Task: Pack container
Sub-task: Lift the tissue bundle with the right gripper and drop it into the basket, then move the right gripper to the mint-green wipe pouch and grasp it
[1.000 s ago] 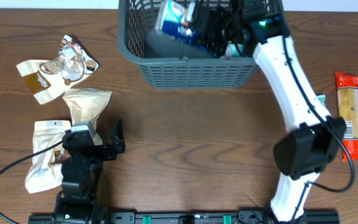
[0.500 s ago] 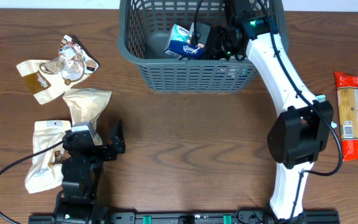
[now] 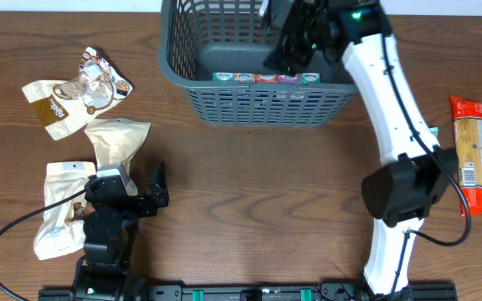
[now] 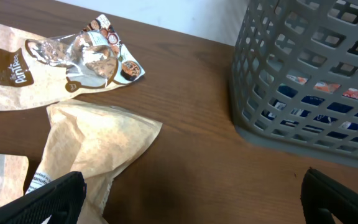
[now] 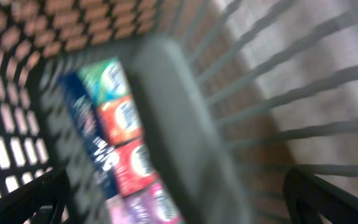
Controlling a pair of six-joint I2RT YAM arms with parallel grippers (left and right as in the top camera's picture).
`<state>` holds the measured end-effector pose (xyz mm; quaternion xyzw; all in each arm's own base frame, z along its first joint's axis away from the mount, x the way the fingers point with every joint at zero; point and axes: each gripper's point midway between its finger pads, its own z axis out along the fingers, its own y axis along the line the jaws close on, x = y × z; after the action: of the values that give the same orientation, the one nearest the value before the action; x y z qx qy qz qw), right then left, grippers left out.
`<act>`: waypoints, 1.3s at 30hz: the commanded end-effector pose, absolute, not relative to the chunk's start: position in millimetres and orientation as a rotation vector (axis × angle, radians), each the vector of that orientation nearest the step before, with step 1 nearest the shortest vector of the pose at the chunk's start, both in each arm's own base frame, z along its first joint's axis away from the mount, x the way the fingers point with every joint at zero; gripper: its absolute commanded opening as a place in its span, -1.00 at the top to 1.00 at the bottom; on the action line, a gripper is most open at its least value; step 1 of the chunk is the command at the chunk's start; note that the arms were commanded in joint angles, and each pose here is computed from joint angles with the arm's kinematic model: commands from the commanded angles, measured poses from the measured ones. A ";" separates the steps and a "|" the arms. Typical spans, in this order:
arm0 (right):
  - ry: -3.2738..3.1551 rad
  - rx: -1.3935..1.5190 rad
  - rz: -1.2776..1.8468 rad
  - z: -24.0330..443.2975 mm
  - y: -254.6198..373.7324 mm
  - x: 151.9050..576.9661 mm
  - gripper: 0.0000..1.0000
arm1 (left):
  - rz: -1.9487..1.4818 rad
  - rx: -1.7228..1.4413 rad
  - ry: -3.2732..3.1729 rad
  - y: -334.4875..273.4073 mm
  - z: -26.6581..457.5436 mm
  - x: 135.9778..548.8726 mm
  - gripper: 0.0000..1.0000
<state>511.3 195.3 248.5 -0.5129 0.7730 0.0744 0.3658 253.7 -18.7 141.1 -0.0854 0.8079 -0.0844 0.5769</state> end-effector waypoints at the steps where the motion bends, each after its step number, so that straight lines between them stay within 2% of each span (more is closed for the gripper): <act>1: 1.905 -1.088 0.136 343.9 162.8 511.8 -0.99 | -0.210 -0.206 1.869 -19.5 152.0 255.0 -0.97; 5: 1.930 -0.810 0.062 403.7 105.4 505.6 -0.99 | -0.210 -0.206 1.869 -19.5 152.0 255.0 -0.97; 8: 2.039 -0.556 -0.051 421.6 40.6 486.8 -0.98 | -0.210 -0.206 1.869 -19.5 152.0 255.0 -0.97; 10: 2.157 -0.316 -0.130 420.4 -15.2 461.1 -0.99 | -0.210 -0.206 1.868 -19.5 152.1 255.0 -0.97; 17: 2.526 0.101 -0.038 366.7 -102.4 369.3 -0.98 | -0.210 -0.206 1.868 -19.5 152.3 255.1 -0.97; 22: 2.538 0.152 -0.036 370.0 -120.3 346.1 -0.99 | -0.209 -0.206 1.867 -19.4 152.4 255.1 -0.97; 29: 2.487 0.143 -0.024 390.8 -99.4 306.0 -0.98 | -0.210 -0.206 1.867 -19.4 152.4 255.1 -0.97; 39: 2.667 0.175 0.130 319.1 -50.7 216.3 -0.99 | -0.210 -0.206 1.867 -19.5 152.4 255.1 -0.97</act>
<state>231.7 -63.5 335.6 0.0576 0.9673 0.0226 0.2460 253.9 -18.7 141.6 -0.0854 0.8075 -0.0846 0.5775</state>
